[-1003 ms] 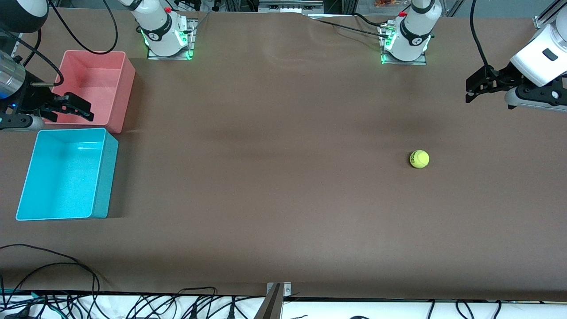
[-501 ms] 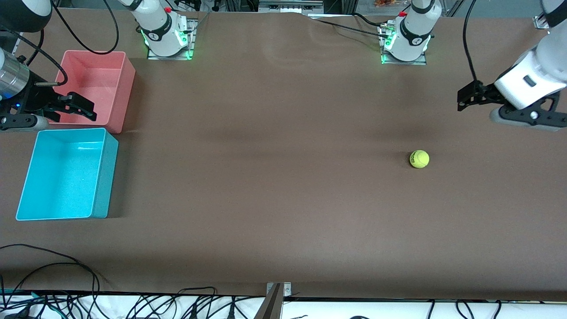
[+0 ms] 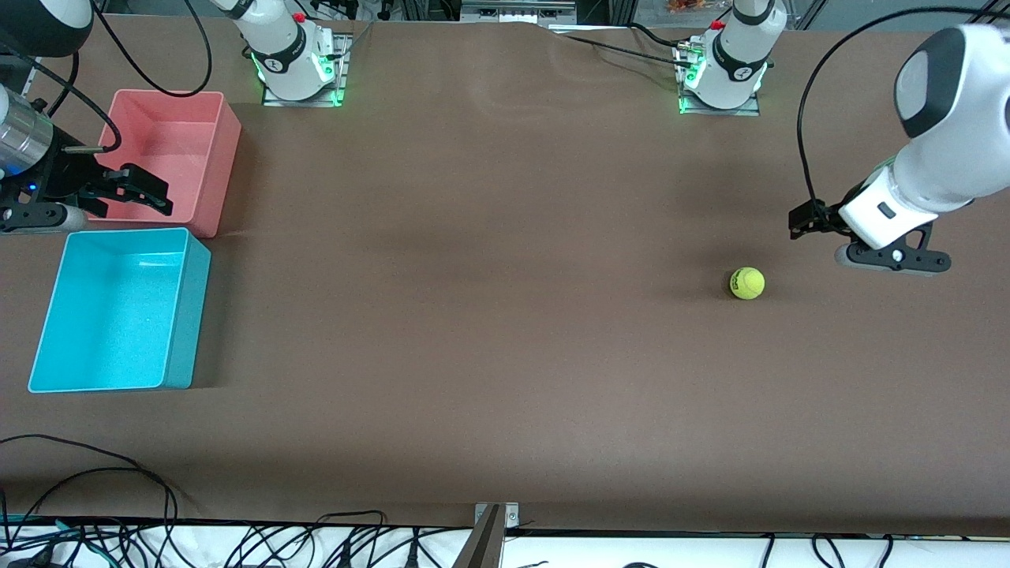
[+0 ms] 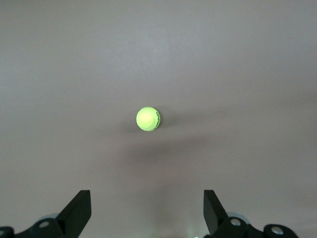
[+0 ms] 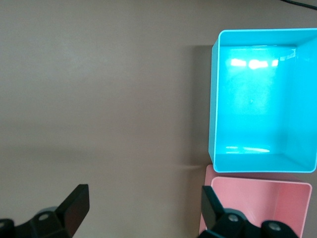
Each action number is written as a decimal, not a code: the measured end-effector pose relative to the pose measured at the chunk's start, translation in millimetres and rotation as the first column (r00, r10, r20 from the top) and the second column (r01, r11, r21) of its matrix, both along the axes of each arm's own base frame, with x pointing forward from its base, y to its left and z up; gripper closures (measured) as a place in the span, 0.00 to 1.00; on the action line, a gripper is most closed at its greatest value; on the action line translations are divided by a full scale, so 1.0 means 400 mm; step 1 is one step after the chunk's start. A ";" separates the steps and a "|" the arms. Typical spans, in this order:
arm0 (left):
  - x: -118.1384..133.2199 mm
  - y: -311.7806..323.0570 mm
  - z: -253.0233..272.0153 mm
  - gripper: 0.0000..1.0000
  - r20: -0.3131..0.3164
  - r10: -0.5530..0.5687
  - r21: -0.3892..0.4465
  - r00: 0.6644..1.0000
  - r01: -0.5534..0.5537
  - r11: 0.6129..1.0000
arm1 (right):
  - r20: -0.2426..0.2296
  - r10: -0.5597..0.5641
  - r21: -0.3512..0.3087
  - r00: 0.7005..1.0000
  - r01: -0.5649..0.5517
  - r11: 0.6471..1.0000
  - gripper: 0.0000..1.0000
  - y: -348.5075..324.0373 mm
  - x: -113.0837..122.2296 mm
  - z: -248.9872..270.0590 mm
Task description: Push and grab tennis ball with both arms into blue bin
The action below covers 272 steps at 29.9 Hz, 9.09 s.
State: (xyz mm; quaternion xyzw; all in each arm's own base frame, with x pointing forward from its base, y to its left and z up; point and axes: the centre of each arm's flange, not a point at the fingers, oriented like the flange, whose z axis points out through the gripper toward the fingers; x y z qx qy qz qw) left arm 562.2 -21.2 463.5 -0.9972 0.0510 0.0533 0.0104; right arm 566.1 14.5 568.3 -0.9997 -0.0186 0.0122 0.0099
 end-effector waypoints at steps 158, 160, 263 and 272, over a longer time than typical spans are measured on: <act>0.006 -0.107 -0.332 0.99 0.059 -0.766 0.083 0.640 0.762 0.642 | -0.393 0.275 0.082 0.877 -0.264 0.961 0.00 0.691 -0.238 -0.469; 0.002 -0.100 -0.327 0.99 0.050 -0.774 0.097 0.631 0.769 0.632 | -0.384 0.254 0.062 0.888 -0.250 0.966 0.00 0.739 -0.265 -0.496; -0.177 -0.099 0.449 0.00 0.040 -0.013 -0.025 0.999 0.014 1.000 | -0.196 0.211 -0.042 0.958 -0.223 0.974 0.35 0.945 -0.126 -0.516; -0.166 -0.100 0.449 0.00 0.041 -0.012 -0.026 0.999 0.013 1.000 | -0.216 0.273 -0.057 0.938 -0.291 0.955 0.35 0.649 0.011 -0.384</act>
